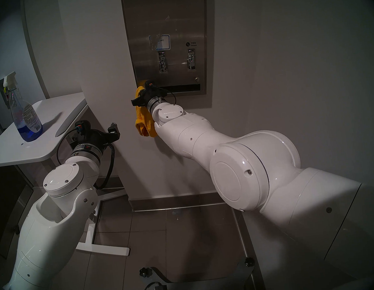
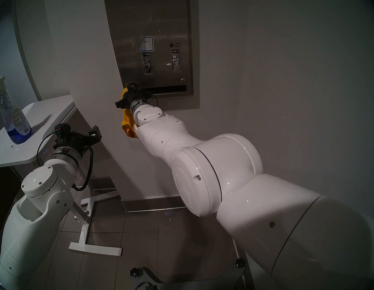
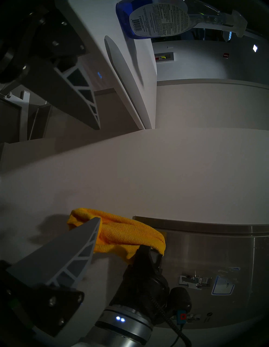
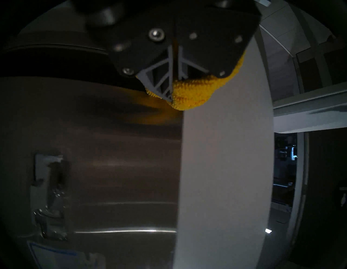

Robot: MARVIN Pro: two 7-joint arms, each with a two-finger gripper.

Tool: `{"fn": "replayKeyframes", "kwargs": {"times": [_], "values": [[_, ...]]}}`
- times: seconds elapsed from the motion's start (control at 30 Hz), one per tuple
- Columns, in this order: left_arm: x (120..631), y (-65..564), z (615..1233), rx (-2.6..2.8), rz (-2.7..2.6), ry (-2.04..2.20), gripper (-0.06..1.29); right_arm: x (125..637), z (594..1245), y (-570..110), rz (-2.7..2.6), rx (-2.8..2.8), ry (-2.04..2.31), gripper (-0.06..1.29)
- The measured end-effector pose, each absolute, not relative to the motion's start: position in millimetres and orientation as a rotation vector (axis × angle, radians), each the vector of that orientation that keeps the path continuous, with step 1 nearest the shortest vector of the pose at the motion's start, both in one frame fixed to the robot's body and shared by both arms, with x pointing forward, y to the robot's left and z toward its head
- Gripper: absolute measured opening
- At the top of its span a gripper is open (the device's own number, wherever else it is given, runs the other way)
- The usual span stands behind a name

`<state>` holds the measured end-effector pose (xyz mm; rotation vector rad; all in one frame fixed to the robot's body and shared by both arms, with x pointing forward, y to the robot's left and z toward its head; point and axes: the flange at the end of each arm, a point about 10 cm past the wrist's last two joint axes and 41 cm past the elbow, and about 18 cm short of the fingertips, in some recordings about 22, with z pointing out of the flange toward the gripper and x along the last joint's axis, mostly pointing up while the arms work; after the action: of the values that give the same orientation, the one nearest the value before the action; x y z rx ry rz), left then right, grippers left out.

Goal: Pick up the cloth and wipe the surface

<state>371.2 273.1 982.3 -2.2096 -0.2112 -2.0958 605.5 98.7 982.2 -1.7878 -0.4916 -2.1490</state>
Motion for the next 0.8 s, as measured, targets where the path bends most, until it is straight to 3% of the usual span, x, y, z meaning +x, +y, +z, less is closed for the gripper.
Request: {"fn": "replayKeyframes", "kwargs": {"times": [0.27, 0.8], "values": [[371.3, 272.6, 983.3, -2.209, -2.101, -0.212, 1.26, 602.8, 981.2, 93.9, -2.26, -1.727, -0.411, -0.04], [371.4, 272.3, 983.2, -2.21, -2.101, -0.212, 1.26, 607.6, 1090.2, 95.6, -2.554, -1.398, -0.435, -0.04]]}}
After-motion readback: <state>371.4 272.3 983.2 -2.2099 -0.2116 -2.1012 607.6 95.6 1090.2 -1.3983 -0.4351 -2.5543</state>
